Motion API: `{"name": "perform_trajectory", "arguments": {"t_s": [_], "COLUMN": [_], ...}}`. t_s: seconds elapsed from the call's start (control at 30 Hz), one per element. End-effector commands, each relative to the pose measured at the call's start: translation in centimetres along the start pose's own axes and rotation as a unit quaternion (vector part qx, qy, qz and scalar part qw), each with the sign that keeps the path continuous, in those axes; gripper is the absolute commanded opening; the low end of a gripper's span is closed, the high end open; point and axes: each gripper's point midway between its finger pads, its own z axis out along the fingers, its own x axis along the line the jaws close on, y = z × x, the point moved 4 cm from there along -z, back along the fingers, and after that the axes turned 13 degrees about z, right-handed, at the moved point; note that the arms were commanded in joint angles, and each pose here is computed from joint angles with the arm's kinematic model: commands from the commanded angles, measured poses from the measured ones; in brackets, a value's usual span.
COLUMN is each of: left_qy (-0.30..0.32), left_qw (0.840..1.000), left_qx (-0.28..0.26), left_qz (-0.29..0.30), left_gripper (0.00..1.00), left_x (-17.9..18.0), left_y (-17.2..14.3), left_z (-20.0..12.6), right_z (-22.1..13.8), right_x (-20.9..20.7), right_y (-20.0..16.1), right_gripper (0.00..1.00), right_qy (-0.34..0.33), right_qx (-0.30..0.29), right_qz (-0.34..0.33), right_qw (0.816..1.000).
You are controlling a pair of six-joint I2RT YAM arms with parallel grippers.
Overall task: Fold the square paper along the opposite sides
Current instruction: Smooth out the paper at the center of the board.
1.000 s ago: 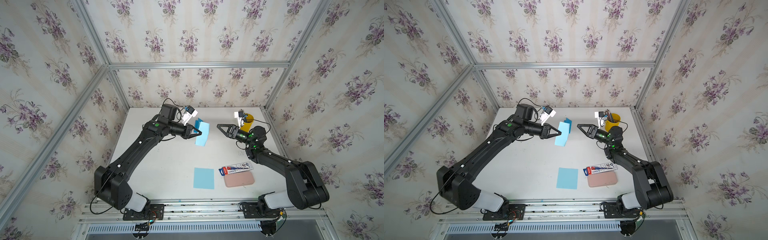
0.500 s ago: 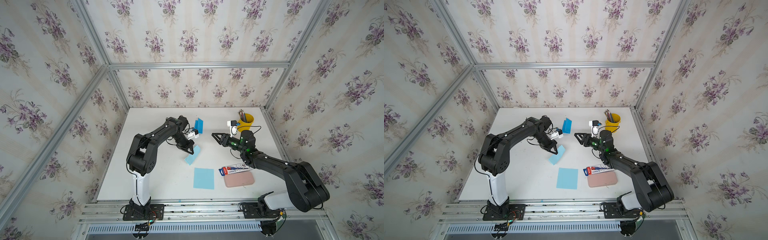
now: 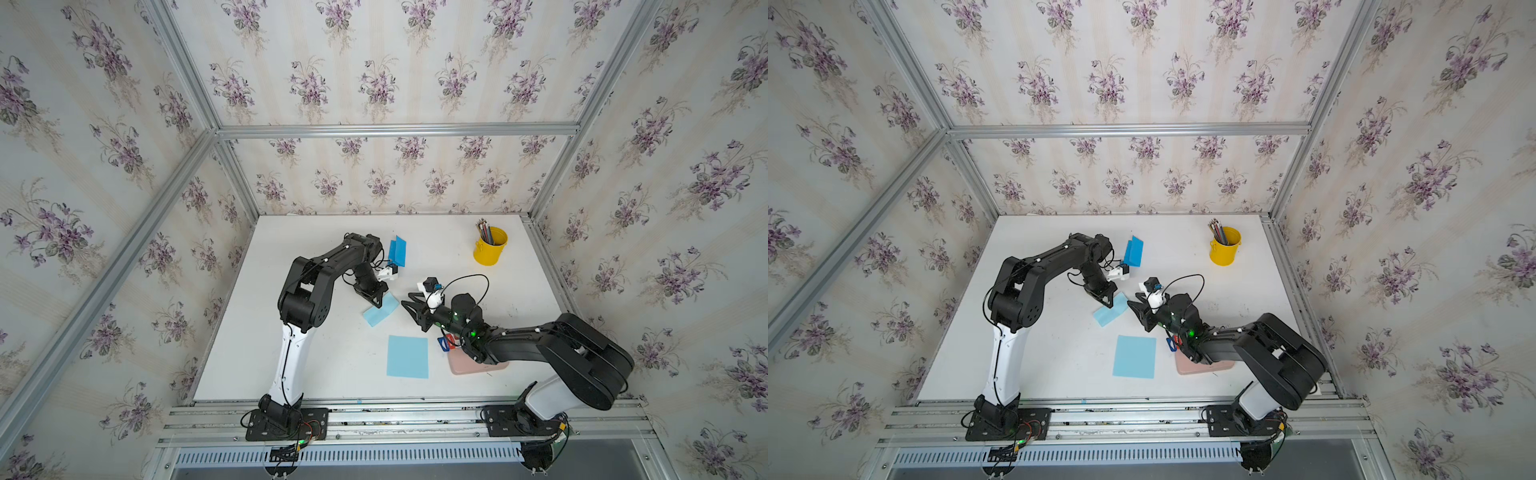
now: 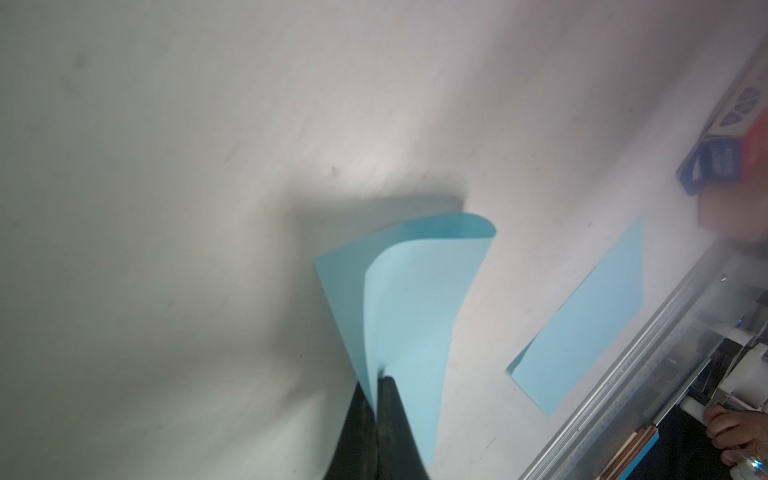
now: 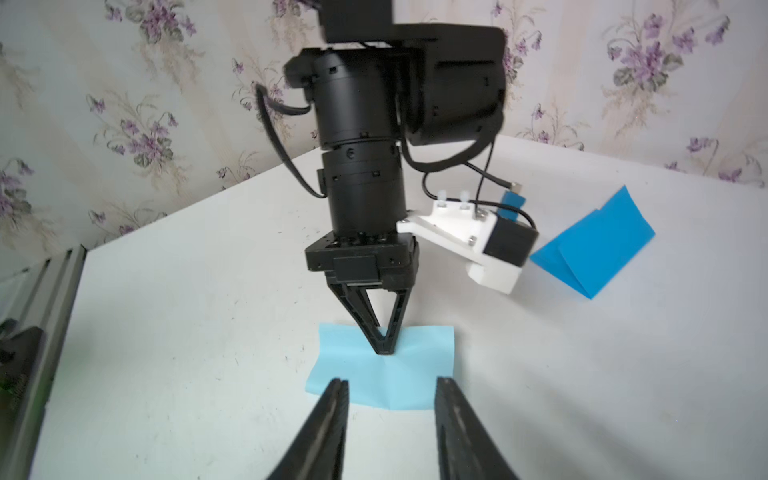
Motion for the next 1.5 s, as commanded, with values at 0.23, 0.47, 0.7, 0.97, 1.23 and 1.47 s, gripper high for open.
{"name": "perform_trajectory", "arguments": {"t_s": [0.23, 0.47, 0.7, 0.97, 1.23, 1.47], "left_qy": [0.032, 0.024, 0.017, 0.003, 0.000, 0.008], "left_qw": [0.999, 1.000, 1.000, 1.000, 1.000, 0.999], "left_qx": [0.008, 0.005, 0.001, -0.003, -0.003, 0.003], "left_qz": [0.020, 0.011, 0.001, -0.021, -0.030, -0.036], "left_gripper": [0.00, 0.00, 0.00, 0.00, 0.00, 0.00], "left_x": [2.0, 2.3, 2.2, 2.0, 1.9, 2.2], "left_y": [0.0, -0.2, 0.0, -0.2, -0.3, -0.5], "left_z": [-0.5, -0.3, -0.4, -0.5, -0.5, -0.3], "right_z": [4.5, 6.5, 8.3, 9.6, 10.5, 10.9], "right_x": [0.6, 0.3, -0.9, -1.0, -1.5, -1.6], "right_y": [-1.6, -4.6, -6.1, -7.2, -8.0, -7.6], "right_gripper": [0.00, 0.00, 0.00, 0.00, 0.00, 0.00], "right_qy": [0.014, 0.002, -0.027, -0.039, -0.048, -0.054], "right_qx": [0.016, 0.055, 0.073, 0.088, 0.098, 0.093], "right_qz": [-0.083, -0.069, -0.051, -0.046, -0.047, -0.055], "right_qw": [0.996, 0.996, 0.996, 0.994, 0.993, 0.993]}}
